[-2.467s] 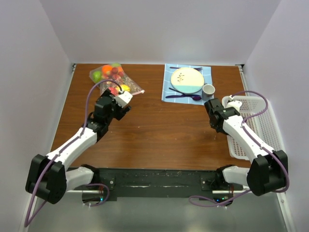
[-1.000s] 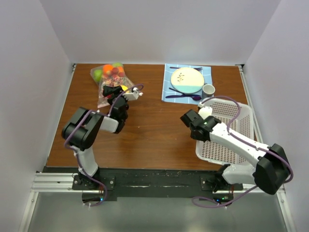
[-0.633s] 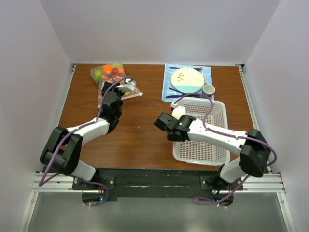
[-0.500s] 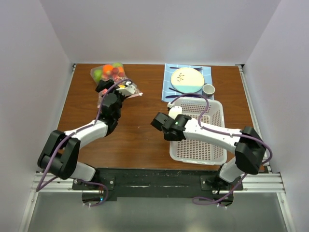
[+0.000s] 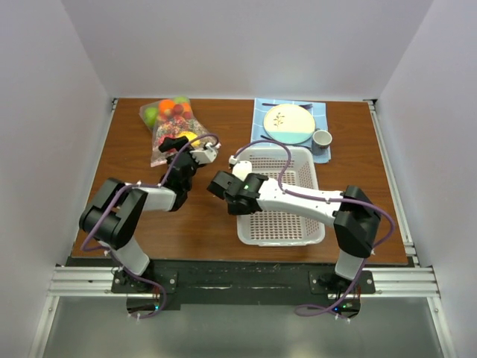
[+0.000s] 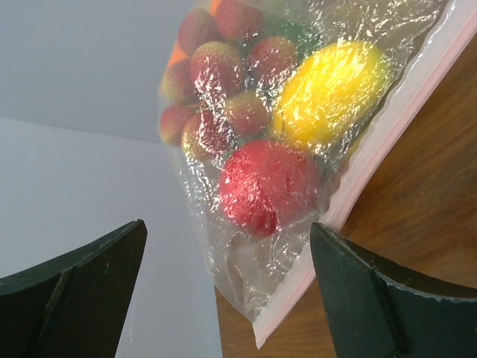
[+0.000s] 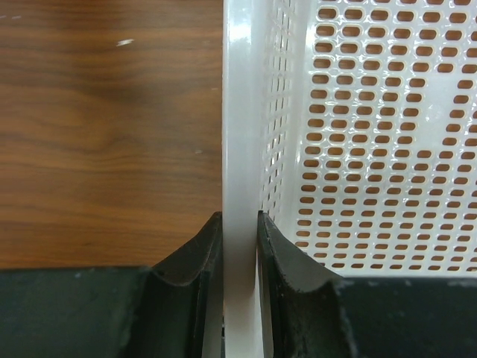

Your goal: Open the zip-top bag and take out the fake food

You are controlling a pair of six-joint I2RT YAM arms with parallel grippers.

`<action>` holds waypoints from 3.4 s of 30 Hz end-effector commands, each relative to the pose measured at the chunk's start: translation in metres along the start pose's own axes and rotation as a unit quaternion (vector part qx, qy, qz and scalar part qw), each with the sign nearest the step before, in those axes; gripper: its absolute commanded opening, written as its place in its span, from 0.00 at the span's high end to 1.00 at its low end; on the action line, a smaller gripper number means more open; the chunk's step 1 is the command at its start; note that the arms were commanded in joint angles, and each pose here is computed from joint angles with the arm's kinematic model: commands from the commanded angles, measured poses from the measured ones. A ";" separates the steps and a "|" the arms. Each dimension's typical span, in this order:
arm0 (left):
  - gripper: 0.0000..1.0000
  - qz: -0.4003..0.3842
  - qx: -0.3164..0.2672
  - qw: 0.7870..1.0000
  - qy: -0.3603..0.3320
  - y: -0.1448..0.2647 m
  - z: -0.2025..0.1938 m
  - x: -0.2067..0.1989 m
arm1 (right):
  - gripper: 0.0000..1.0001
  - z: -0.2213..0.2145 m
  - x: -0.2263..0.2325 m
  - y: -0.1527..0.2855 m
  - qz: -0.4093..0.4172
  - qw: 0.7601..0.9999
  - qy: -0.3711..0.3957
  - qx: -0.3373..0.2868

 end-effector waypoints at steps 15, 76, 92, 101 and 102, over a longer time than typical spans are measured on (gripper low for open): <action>0.78 0.171 -0.007 0.985 -0.013 -0.026 0.017 0.036 | 0.82 -0.003 0.041 0.010 0.114 0.993 -0.032 0.027; 1.00 0.231 -0.020 0.968 -0.096 -0.035 0.006 0.047 | 0.46 0.029 0.024 0.027 0.176 0.981 -0.073 -0.038; 1.00 0.080 -0.075 0.991 0.080 0.026 0.017 0.120 | 0.31 0.060 0.015 0.054 0.169 0.979 -0.041 -0.107; 0.00 0.072 -0.019 0.997 0.021 0.007 -0.027 0.083 | 0.24 0.086 -0.003 0.091 0.171 0.971 -0.035 -0.166; 0.00 0.064 -0.009 0.998 0.024 0.002 -0.034 0.081 | 0.23 0.089 -0.006 0.095 0.172 0.969 -0.036 -0.173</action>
Point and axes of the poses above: each gripper's point midway between its finger pads, its own y axis back along the fingers, its own x axis along the line the jaws close on, z = x × y, the point moved 4 cm from there along y, back along the fingers, and after that the axes turned 8 degrees about -y, right-handed, at the moved point
